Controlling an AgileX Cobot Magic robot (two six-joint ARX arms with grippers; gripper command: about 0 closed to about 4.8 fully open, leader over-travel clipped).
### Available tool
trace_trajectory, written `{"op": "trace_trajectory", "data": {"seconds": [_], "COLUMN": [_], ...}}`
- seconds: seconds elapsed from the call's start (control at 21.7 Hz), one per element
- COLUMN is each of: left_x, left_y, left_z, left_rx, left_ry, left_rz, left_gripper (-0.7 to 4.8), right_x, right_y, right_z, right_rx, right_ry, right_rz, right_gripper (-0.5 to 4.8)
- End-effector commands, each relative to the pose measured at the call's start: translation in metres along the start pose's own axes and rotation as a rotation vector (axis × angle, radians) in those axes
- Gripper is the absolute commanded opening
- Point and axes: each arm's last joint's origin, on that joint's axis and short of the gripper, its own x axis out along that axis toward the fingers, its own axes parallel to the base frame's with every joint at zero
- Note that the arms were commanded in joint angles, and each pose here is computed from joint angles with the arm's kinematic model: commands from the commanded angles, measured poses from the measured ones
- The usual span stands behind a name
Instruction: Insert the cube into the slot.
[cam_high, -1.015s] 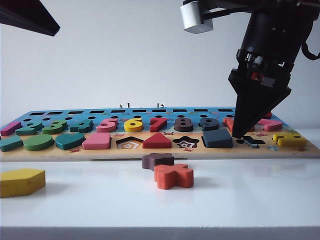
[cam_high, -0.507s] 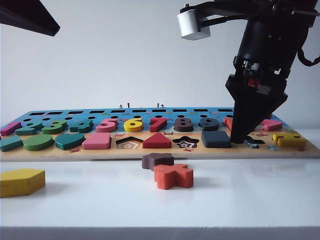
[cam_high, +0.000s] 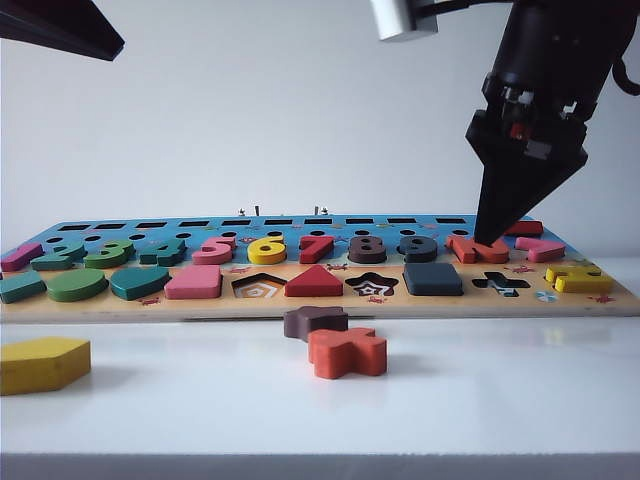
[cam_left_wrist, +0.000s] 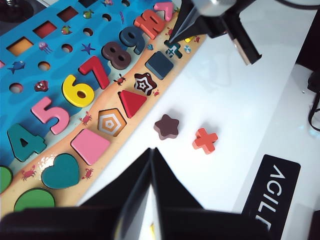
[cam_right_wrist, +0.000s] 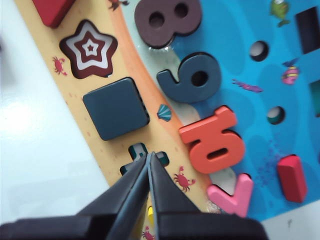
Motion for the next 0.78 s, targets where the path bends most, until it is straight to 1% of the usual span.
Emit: {"op": "trace_trajectory", "data": {"seconds": [0.05, 0.18, 0.23, 0.28, 0.32, 0.37, 0.42, 0.51, 0.65, 0.74, 0.78], "left_x": [-0.001, -0.001, -0.001, -0.001, -0.001, -0.001, -0.001, -0.001, -0.001, -0.002, -0.002], "left_y": [0.0, 0.0, 0.0, 0.0, 0.0, 0.0, 0.0, 0.0, -0.001, -0.001, -0.001], "left_z": [0.003, 0.003, 0.003, 0.003, 0.003, 0.003, 0.003, 0.002, 0.002, 0.002, 0.001], "left_rx": [0.014, 0.014, 0.014, 0.013, 0.013, 0.014, 0.014, 0.012, 0.011, 0.01, 0.008], "left_ry": [-0.019, -0.019, -0.019, -0.019, -0.019, -0.019, -0.019, -0.016, -0.014, -0.013, -0.009], "left_rz": [-0.005, -0.005, -0.005, -0.005, -0.005, -0.005, -0.005, -0.005, -0.006, -0.006, -0.007], "left_gripper": [0.17, 0.17, 0.17, 0.17, 0.17, 0.17, 0.17, 0.17, 0.17, 0.17, 0.17], "right_x": [-0.019, -0.035, -0.047, -0.052, -0.063, -0.068, -0.075, -0.079, -0.075, -0.072, -0.07], "right_y": [-0.004, -0.009, -0.014, -0.018, -0.024, -0.027, -0.031, -0.035, -0.04, -0.043, -0.044], "right_z": [0.001, 0.004, 0.005, 0.004, 0.003, 0.002, -0.001, -0.012, -0.037, -0.058, -0.072], "right_rx": [0.12, 0.303, 0.44, 0.499, 0.567, 0.587, 0.624, 0.658, 0.701, 0.738, 0.763], "right_ry": [-0.081, -0.204, -0.306, -0.364, -0.476, -0.533, -0.622, -0.703, -0.748, -0.781, -0.803], "right_rz": [-0.049, -0.097, -0.106, -0.097, -0.057, -0.04, -0.026, -0.036, -0.083, -0.151, -0.205], "right_gripper": [-0.04, -0.04, -0.04, -0.03, 0.01, 0.01, 0.09, 0.09, 0.09, 0.09, 0.09]}}
